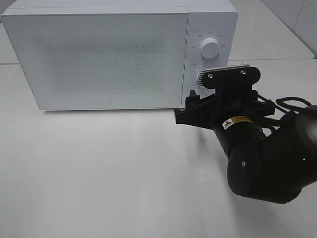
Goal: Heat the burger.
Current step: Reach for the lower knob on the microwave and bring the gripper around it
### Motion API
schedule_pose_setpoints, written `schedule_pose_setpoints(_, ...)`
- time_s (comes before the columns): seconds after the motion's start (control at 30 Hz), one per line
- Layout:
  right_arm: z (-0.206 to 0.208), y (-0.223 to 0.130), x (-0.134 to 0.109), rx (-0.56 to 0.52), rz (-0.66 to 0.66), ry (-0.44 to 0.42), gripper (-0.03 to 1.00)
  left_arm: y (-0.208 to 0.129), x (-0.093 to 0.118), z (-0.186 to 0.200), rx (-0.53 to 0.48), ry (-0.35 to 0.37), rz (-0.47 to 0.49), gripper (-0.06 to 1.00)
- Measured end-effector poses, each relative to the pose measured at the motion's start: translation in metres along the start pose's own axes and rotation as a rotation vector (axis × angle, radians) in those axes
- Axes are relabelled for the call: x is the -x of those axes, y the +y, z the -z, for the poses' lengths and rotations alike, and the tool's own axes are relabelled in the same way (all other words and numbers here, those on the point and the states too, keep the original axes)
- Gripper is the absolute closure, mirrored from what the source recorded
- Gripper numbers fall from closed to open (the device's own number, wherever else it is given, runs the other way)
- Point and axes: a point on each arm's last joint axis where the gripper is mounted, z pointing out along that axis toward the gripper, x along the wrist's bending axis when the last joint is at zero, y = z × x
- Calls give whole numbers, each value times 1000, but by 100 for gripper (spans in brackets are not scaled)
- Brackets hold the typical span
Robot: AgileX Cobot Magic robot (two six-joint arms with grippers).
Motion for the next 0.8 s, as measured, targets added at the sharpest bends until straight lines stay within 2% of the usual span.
schedule_pose_setpoints(0.17,0,0,0,0,-47,0,21,0,0,0,0,0,0,-2)
schedule_pose_setpoints(0.53,-11,0,6,3,-52,-28,21,0,0,0,0,0,0,-2)
schedule_pose_setpoints(0.8,-17,3,2,19,-50,-13,21,0,0,0,0,0,0,-2)
